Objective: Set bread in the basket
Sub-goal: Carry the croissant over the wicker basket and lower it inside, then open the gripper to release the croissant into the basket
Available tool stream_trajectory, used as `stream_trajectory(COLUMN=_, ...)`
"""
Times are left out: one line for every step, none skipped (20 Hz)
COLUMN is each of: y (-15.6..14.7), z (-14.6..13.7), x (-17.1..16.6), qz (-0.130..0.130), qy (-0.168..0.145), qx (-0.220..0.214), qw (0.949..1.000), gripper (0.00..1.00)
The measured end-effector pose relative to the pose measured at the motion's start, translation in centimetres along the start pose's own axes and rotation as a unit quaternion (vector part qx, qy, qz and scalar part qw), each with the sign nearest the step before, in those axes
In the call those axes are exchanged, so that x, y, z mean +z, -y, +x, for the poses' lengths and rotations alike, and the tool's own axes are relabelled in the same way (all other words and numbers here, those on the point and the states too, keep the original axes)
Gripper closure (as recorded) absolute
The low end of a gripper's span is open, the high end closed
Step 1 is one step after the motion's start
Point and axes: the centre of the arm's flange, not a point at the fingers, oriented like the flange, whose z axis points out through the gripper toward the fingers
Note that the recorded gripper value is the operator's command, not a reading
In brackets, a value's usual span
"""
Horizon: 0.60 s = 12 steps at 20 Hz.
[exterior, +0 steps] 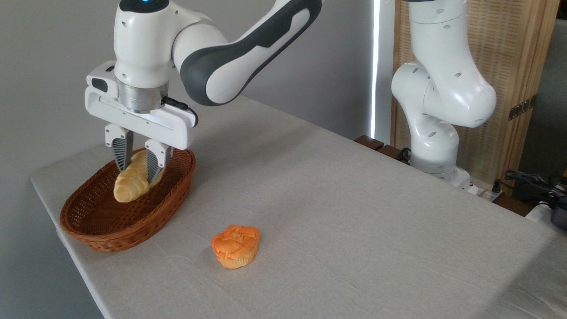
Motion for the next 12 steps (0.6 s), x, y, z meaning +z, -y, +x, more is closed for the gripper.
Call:
stream_trajectory(y=-0.3, z=0.0, x=0.4, qz=-0.002, qy=-0.002, qx=-0.001, qw=1.0000, gripper=0.00)
stream_trajectory(y=-0.5, z=0.0, x=0.8, qz=-0.004, qy=-0.003, qx=-0.002, qw=1.0000, gripper=0.00)
stream_trajectory(y=-0.6, z=0.1, x=1.2, qz=-0.005, qy=-0.007, qx=-0.004, qw=1.0000, gripper=0.00)
stream_trajectory(y=-0.7, z=0.3, x=1.7, qz=-0.007, qy=-0.014, qx=-0.004, qw=0.9999, gripper=0.00)
stream_trajectory(y=-0.9, z=0.4, x=2.3, qz=-0.009, qy=-0.020, qx=-0.004, qw=0.9998, gripper=0.00)
stream_trajectory(y=-1.2, z=0.5, x=3.1, qz=-0.013, qy=-0.027, qx=-0.002, qw=0.9996, gripper=0.00)
stream_trajectory(y=-1.5, z=0.5, x=3.8, qz=-0.016, qy=-0.031, qx=-0.003, qw=0.9994, gripper=0.00)
stream_trajectory(y=-1.7, z=0.5, x=4.4, qz=-0.018, qy=-0.031, qx=-0.003, qw=0.9994, gripper=0.00)
stream_trajectory(y=-1.7, z=0.4, x=4.9, qz=-0.019, qy=-0.029, qx=-0.004, qw=0.9994, gripper=0.00)
stream_trajectory(y=-1.6, z=0.4, x=5.2, qz=-0.019, qy=-0.027, qx=-0.004, qw=0.9994, gripper=0.00)
stream_trajectory(y=-1.7, z=0.4, x=5.4, qz=-0.020, qy=-0.027, qx=-0.004, qw=0.9994, gripper=0.00)
stream_trajectory(y=-2.0, z=0.4, x=5.3, qz=-0.021, qy=-0.027, qx=-0.002, qw=0.9994, gripper=0.00)
